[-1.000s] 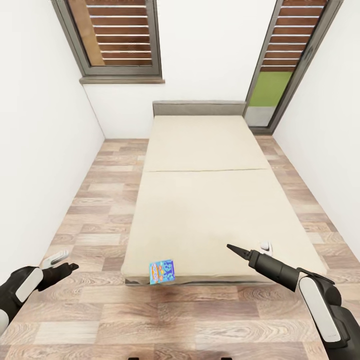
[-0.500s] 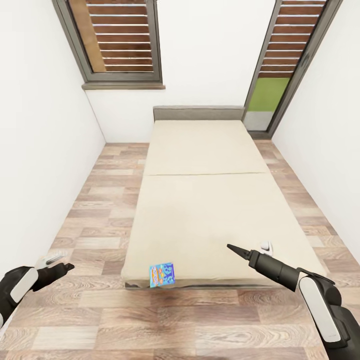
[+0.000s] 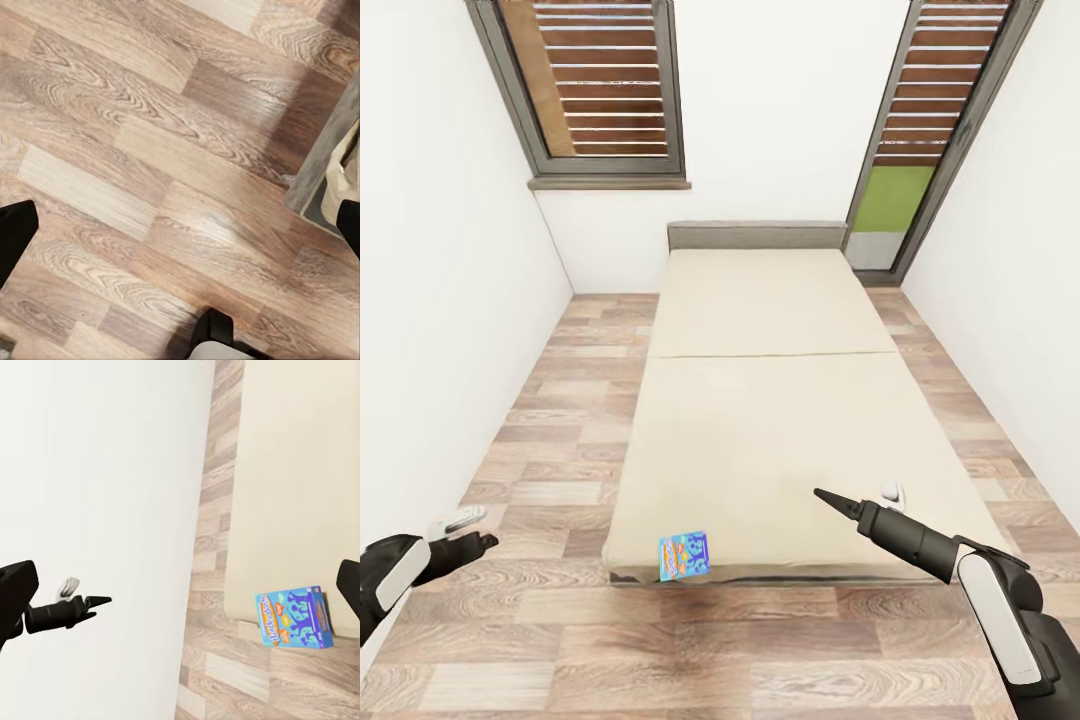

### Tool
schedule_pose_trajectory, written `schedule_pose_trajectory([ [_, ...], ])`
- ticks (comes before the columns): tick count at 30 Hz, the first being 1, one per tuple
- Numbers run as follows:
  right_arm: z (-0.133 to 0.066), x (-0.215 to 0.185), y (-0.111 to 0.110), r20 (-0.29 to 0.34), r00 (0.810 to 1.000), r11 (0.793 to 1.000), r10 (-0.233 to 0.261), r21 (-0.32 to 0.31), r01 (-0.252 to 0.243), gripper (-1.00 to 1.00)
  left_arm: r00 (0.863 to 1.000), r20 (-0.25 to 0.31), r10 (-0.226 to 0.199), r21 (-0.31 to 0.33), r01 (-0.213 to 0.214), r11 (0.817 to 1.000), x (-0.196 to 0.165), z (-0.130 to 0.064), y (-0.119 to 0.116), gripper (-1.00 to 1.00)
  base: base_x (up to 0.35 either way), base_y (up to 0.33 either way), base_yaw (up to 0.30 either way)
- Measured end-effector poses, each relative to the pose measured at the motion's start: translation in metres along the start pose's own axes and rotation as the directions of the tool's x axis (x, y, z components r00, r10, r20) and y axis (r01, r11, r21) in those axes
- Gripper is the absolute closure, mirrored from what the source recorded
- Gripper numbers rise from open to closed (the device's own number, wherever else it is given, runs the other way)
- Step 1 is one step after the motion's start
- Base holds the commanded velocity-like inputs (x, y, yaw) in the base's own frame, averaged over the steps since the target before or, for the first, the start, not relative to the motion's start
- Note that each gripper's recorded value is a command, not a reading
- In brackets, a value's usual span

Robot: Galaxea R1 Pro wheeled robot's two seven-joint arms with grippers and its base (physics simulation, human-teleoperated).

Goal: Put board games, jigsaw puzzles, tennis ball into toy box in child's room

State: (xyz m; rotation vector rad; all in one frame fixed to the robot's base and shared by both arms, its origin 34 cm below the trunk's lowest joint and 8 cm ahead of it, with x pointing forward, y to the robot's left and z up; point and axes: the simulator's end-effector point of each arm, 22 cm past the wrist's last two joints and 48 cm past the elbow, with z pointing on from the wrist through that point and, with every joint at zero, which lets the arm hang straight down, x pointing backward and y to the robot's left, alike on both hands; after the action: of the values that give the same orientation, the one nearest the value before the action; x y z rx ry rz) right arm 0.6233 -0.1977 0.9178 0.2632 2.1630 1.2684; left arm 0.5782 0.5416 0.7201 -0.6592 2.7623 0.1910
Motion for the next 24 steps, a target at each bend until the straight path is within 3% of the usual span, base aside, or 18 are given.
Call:
schedule_pose_trajectory([
  [3, -0.001, -0.002, 0.002, 0.005, 1.0, 1.0, -0.003, -0.002, 0.003, -1.0, 0.999, -0.004, 0.032, -0.008, -0.032, 0.999, 0.003, 0.0, -0.004, -1.0, 0.0, 0.0, 0.0],
  [8, -0.003, -0.005, 0.005, 0.011, 1.0, 1.0, -0.007, -0.006, 0.007, -1.0, 0.999, -0.022, 0.041, -0.014, -0.042, 0.999, 0.021, 0.006, -0.008, -1.0, 0.0, 0.0, 0.0],
  [15, -0.008, -0.008, 0.001, 0.017, 1.0, 1.0, -0.004, 0.004, 0.004, -1.0, 1.0, 0.01, 0.0, -0.114, 0.001, 0.993, 0.065, 0.022, 0.041, -1.0, 0.036, 0.0, 0.0],
  [19, -0.013, 0.002, -0.023, 0.007, 0.998, 0.998, 0.057, 0.04, -0.057, -1.0, 1.0, 0.0, 0.0, -0.132, 0.0, 0.991, 0.109, 0.03, 0.039, -1.0, 0.018, 0.0, 0.0],
  [21, -0.017, 0.017, -0.042, -0.007, 0.994, 0.992, 0.109, 0.068, -0.108, -1.0, 1.0, -0.011, 0.028, -0.129, -0.03, 0.991, 0.138, 0.033, 0.031, -1.0, 0.007, 0.0, 0.0],
  [24, -0.031, 0.052, -0.075, -0.005, 0.986, 0.978, 0.167, 0.131, -0.165, -1.0, 0.993, -0.037, 0.108, -0.129, -0.112, 0.985, 0.185, 0.034, 0.029, -1.0, 0.003, 0.0, 0.0],
])
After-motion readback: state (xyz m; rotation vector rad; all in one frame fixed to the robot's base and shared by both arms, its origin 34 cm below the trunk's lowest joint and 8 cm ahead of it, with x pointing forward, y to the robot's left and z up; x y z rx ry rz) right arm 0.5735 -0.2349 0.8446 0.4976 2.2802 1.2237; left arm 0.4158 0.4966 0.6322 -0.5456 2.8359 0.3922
